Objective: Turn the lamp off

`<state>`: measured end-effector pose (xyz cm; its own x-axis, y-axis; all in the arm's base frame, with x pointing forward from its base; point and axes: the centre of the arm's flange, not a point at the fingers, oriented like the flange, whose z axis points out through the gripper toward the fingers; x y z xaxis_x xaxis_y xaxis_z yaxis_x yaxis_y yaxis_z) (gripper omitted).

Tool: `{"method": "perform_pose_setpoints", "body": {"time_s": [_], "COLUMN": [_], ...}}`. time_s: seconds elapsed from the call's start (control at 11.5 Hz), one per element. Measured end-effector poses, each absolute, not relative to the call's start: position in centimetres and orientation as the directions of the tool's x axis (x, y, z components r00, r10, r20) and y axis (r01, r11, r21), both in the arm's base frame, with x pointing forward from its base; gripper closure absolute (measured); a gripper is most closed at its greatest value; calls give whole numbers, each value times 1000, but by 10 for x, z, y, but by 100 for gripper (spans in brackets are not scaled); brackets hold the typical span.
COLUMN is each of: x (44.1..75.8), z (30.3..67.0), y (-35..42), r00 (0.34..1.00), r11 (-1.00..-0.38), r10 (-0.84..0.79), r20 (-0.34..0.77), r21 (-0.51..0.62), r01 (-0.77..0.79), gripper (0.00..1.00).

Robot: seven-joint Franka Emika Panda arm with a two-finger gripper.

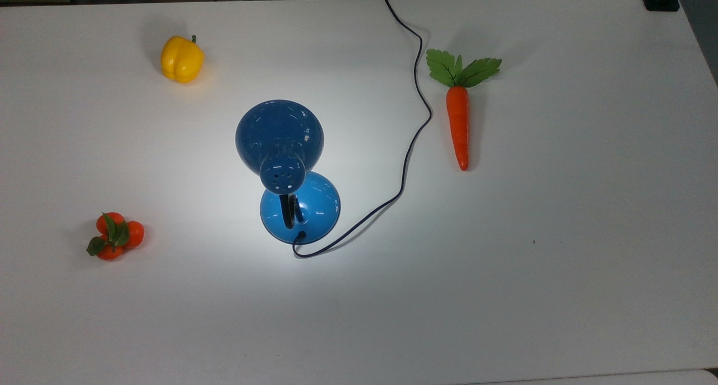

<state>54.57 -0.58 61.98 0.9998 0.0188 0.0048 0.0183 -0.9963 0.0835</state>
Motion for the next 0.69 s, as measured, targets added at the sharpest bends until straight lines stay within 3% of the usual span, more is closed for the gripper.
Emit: {"method": "perform_pose_setpoints", "body": {"time_s": [0.69], "x": [551], "z": [605], "y": [5], "r00": [999], "r11": [-996], "r10": [39], "r20": [-23], "r21": [83], "r01": [40], "gripper": [0]}}
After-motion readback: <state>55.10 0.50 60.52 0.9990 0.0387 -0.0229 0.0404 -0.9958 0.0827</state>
